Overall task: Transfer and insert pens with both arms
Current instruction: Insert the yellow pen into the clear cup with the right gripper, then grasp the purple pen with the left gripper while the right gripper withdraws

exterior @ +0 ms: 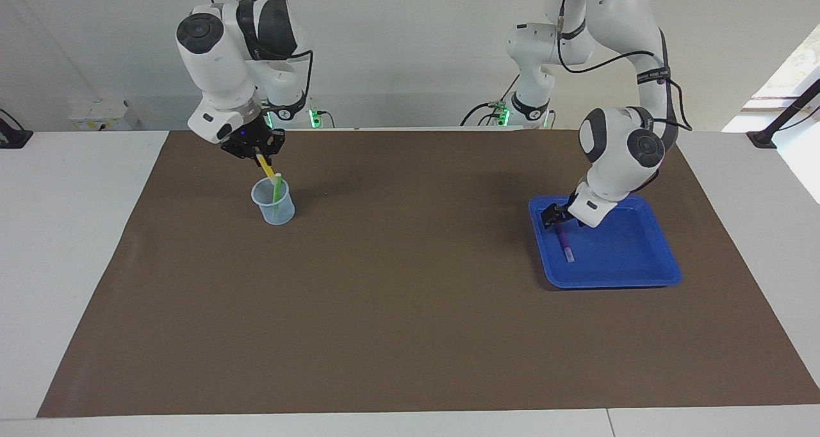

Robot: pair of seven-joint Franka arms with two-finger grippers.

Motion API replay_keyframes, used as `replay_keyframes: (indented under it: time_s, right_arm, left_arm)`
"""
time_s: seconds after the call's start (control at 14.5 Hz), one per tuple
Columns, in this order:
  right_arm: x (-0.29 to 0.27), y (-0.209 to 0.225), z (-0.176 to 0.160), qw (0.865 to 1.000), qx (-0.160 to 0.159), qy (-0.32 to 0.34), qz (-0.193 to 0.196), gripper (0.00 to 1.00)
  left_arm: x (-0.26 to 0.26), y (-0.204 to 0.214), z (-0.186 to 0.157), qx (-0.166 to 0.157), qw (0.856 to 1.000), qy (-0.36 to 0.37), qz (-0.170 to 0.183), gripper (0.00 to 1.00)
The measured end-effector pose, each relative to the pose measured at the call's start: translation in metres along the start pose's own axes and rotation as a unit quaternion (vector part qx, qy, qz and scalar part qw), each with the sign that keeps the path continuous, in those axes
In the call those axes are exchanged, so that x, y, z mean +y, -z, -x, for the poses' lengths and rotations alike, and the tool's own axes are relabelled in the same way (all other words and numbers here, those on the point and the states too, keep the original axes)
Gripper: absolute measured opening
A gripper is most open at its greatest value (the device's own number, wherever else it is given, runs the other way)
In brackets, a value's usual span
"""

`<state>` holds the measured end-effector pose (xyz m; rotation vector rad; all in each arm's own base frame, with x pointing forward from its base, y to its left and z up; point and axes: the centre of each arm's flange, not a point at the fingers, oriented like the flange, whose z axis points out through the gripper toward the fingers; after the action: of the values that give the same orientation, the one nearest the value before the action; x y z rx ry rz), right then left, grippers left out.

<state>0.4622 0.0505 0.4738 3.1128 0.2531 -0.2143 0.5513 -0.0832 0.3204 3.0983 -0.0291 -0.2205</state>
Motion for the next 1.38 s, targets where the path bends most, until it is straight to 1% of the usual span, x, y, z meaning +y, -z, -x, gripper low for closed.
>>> replay_keyframes:
  time_s: [0.21,0.28,0.41,0.48,0.55,0.62,0.69,0.76,0.83,0.89,0.96,1.03,1.1,1.17,1.24,1.31,1.38]
  right_arm:
    - [0.000,-0.013,0.002,1.000,-0.007,0.001,0.000,0.18]
    - [0.000,-0.014,0.002,1.000,-0.008,0.001,0.000,0.22]
    - [0.000,-0.014,0.002,1.000,-0.008,0.001,0.000,0.44]
    - [0.000,-0.013,0.002,1.000,-0.007,0.001,0.000,0.55]
    - [0.000,-0.012,0.002,1.000,-0.006,0.001,0.000,0.67]
    - [0.000,-0.009,0.001,1.000,-0.003,0.001,0.000,0.78]
    - [-0.001,-0.003,-0.001,1.000,0.004,0.001,-0.001,0.90]
    - [-0.003,0.006,-0.003,1.000,0.014,-0.002,-0.012,0.99]
    - [-0.008,0.016,-0.005,0.999,0.026,-0.008,-0.040,1.00]
    - [-0.015,0.025,-0.008,0.996,0.038,-0.016,-0.077,1.00]
    - [-0.021,0.031,-0.009,0.992,0.046,-0.025,-0.115,1.00]
    - [-0.026,0.036,-0.010,0.987,0.050,-0.038,-0.150,1.00]
    - [-0.031,0.038,-0.011,0.980,0.051,-0.057,-0.183,1.00]
    - [-0.036,0.041,-0.013,0.972,0.052,-0.083,-0.214,1.00]
    - [-0.040,0.045,-0.015,0.962,0.056,-0.112,-0.242,1.00]
    - [-0.044,0.048,-0.018,0.953,0.062,-0.140,-0.261,1.00]
    - [-0.048,0.052,-0.021,0.943,0.069,-0.167,-0.278,1.00]
  left_arm:
    - [0.001,-0.012,-0.003,-0.003,1.000,-0.014,-0.010,1.00]
    - [0.001,-0.012,-0.004,-0.001,1.000,-0.015,-0.010,1.00]
    - [0.001,-0.011,-0.007,0.012,1.000,-0.016,-0.010,0.97]
    - [0.002,-0.011,-0.009,0.018,1.000,-0.017,-0.010,0.91]
    - [0.002,-0.013,-0.010,0.023,1.000,-0.017,-0.010,0.91]
    - [0.002,-0.014,-0.012,0.029,0.999,-0.017,-0.010,0.85]
    - [0.002,-0.015,-0.015,0.036,0.999,-0.018,-0.009,0.84]
    - [0.002,-0.016,-0.016,0.040,0.999,-0.018,-0.009,0.84]
    - [0.002,-0.016,-0.017,0.043,0.999,-0.018,-0.009,0.83]
    - [0.001,-0.017,-0.017,0.044,0.999,-0.018,-0.009,0.80]
    - [0.001,-0.017,-0.017,0.044,0.999,-0.018,-0.009,0.79]
    - [0.001,-0.017,-0.018,0.044,0.999,-0.017,-0.009,0.70]
    - [0.001,-0.017,-0.018,0.045,0.999,-0.017,-0.009,0.58]
    - [0.001,-0.016,-0.018,0.045,0.999,-0.017,-0.009,0.44]
    - [0.000,-0.016,-0.018,0.046,0.999,-0.017,-0.009,0.44]
    - [0.000,-0.016,-0.018,0.046,0.999,-0.017,-0.009,0.40]
    - [-0.001,-0.015,-0.019,0.047,0.999,-0.016,-0.009,0.30]
